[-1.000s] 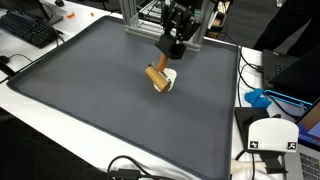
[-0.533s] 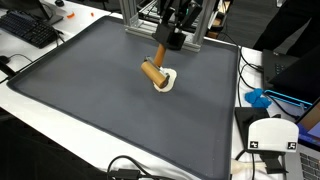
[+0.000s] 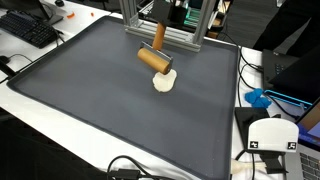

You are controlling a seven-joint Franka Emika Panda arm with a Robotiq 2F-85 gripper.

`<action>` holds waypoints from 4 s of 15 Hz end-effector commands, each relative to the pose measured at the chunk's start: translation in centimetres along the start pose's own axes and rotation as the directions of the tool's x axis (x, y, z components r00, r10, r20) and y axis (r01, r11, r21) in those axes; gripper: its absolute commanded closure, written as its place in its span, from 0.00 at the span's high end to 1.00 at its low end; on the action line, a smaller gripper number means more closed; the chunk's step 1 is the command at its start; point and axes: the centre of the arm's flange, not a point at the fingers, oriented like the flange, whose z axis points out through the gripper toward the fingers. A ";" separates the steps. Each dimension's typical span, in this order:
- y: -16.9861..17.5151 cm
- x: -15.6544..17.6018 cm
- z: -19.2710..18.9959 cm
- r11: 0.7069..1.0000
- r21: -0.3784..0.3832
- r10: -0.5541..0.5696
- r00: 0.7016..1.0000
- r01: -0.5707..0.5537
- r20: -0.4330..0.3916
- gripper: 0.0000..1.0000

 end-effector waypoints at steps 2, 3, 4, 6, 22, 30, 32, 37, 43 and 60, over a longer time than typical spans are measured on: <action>3.4 -0.4 -4.3 0.996 -0.005 -0.089 0.994 0.089 0.059 0.22; 3.8 -0.4 -4.8 0.994 -0.005 -0.109 0.992 0.110 0.069 0.22; 4.3 -0.5 -5.5 0.991 0.002 -0.133 0.987 0.133 0.086 0.22; 5.3 -0.7 -6.6 0.984 0.008 -0.175 0.979 0.175 0.108 0.22; 11.5 -7.4 -11.5 0.941 0.143 -0.334 0.910 0.307 0.246 0.22; 11.7 -11.6 -11.0 0.940 0.182 -0.331 0.906 0.290 0.265 0.22; 11.6 -12.3 -11.0 0.937 0.185 -0.337 0.904 0.296 0.263 0.22; 11.2 -13.4 -11.5 0.930 0.197 -0.354 0.901 0.310 0.253 0.22; 10.3 -14.3 -12.3 0.921 0.187 -0.383 0.885 0.343 0.264 0.22; 10.2 -15.7 -11.2 0.934 0.159 -0.356 0.867 0.320 0.349 0.22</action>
